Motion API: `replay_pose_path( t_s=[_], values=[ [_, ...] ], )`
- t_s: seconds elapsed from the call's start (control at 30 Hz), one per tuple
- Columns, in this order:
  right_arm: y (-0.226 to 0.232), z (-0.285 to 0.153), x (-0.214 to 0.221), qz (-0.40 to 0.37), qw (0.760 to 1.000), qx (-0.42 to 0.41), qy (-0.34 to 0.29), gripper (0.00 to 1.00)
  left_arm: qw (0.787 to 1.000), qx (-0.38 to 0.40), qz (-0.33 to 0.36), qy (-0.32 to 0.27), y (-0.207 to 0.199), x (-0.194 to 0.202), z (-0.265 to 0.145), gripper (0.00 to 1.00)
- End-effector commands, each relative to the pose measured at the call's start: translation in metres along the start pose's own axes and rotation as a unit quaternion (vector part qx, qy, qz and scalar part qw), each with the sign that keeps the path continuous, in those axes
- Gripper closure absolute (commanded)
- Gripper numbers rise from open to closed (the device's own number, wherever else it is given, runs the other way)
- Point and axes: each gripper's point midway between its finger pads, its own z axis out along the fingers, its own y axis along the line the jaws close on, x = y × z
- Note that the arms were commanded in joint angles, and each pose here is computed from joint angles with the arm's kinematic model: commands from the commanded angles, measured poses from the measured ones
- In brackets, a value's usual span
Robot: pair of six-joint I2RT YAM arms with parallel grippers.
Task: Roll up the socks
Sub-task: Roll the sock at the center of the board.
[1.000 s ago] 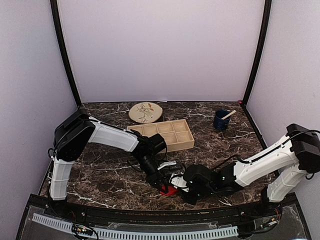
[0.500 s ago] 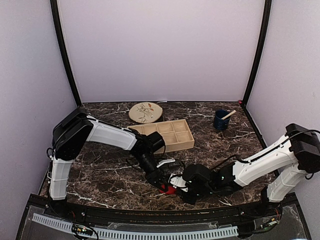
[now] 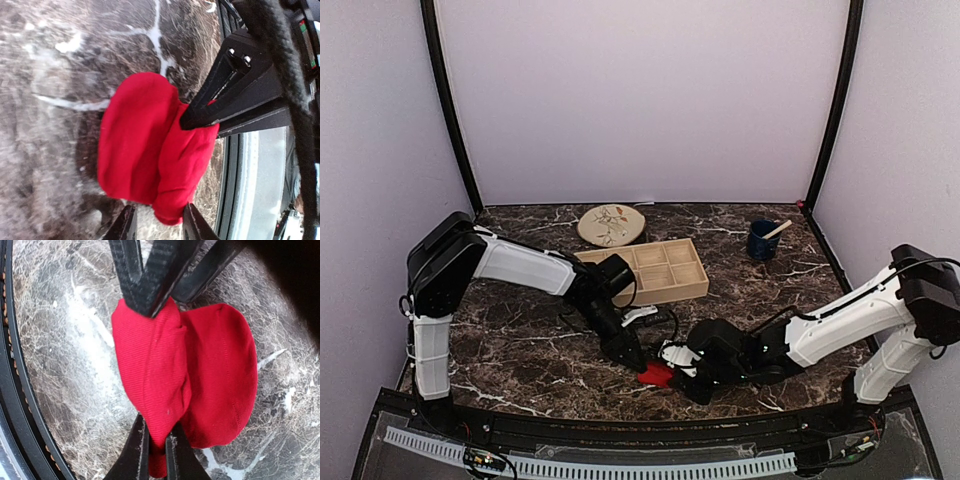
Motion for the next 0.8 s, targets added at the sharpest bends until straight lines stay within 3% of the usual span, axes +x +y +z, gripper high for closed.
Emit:
replay_pose_path(
  t_s=[0.0,0.5,0.77],
  values=[
    [0.000,-0.001,0.003,0.040,0.999,-0.028,0.004,1.00,0.998,-0.040,0.023,-0.037,0.000,-0.016,-0.020,0.67],
    [-0.011,-0.003,0.011,0.165,0.976,-0.140,0.019,1.00,0.980,-0.136,0.078,-0.123,0.002,-0.033,-0.046,0.64],
    [-0.011,-0.003,0.013,0.233,0.948,-0.214,0.029,1.00,0.965,-0.178,0.148,-0.120,-0.017,-0.032,-0.034,0.61]
  ],
)
